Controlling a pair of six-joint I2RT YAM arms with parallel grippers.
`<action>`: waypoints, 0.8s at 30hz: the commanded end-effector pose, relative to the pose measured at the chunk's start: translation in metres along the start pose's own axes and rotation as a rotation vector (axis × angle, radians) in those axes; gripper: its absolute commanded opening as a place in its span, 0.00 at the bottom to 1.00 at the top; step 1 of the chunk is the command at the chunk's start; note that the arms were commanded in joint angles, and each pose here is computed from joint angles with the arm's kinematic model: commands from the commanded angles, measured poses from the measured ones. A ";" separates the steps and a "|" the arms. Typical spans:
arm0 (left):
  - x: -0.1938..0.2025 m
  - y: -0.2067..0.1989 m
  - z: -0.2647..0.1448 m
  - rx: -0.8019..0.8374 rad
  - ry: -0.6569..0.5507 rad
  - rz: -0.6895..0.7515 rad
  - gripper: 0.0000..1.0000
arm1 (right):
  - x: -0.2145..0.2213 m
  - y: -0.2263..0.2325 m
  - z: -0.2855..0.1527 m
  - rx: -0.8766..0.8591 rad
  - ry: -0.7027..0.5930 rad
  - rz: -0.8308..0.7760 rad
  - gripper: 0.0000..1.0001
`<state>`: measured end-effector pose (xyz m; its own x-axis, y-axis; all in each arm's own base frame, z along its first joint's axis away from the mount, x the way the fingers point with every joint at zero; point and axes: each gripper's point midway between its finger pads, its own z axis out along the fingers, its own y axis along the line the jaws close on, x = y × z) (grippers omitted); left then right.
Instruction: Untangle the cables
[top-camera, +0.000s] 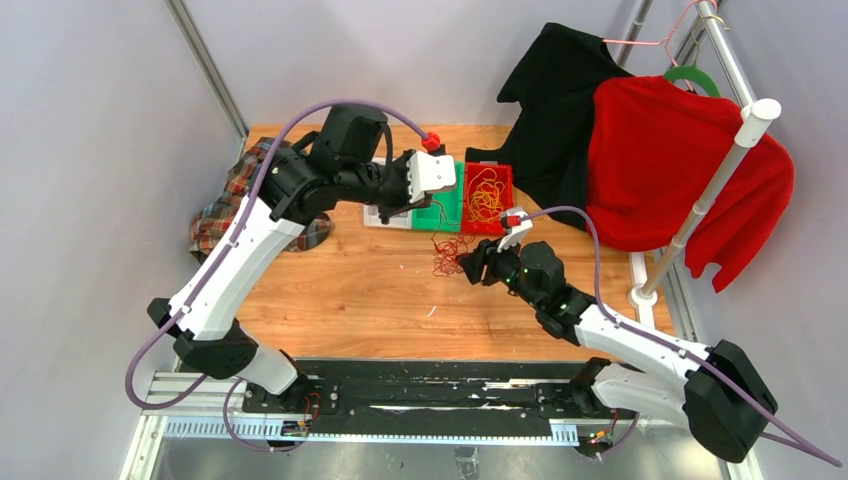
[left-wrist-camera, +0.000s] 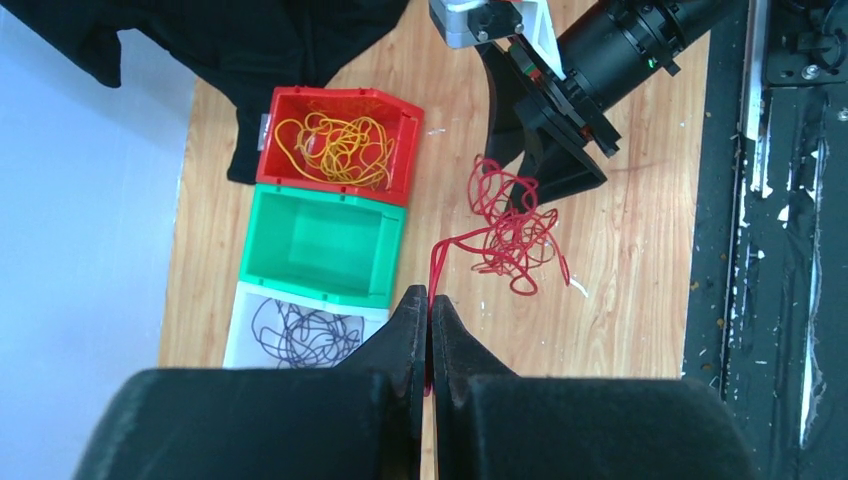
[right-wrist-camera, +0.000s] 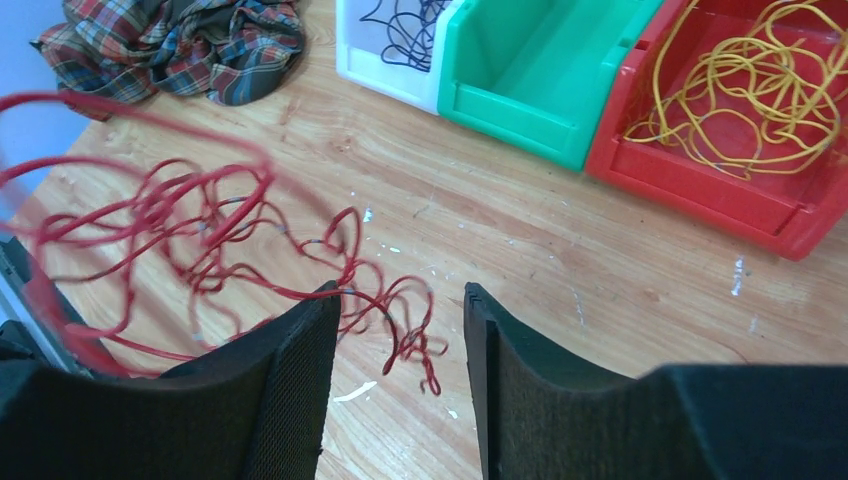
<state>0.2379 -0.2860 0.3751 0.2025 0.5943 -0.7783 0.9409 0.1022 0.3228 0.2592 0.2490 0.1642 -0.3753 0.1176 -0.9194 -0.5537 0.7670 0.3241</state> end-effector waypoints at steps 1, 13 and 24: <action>-0.008 -0.004 -0.017 -0.014 -0.026 -0.012 0.00 | -0.007 -0.007 -0.005 0.054 -0.049 0.017 0.50; 0.012 -0.003 -0.007 -0.018 0.042 -0.038 0.00 | -0.046 0.031 -0.038 -0.066 -0.182 -0.033 0.67; 0.016 -0.003 -0.005 -0.019 0.056 -0.021 0.00 | -0.077 0.064 -0.040 -0.184 -0.211 -0.134 0.68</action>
<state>0.2360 -0.2764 0.3666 0.1687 0.6259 -0.7614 0.9423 0.1243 0.3109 0.2291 0.2575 0.2302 -0.2109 0.1579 -0.9647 -0.6657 0.6994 0.2600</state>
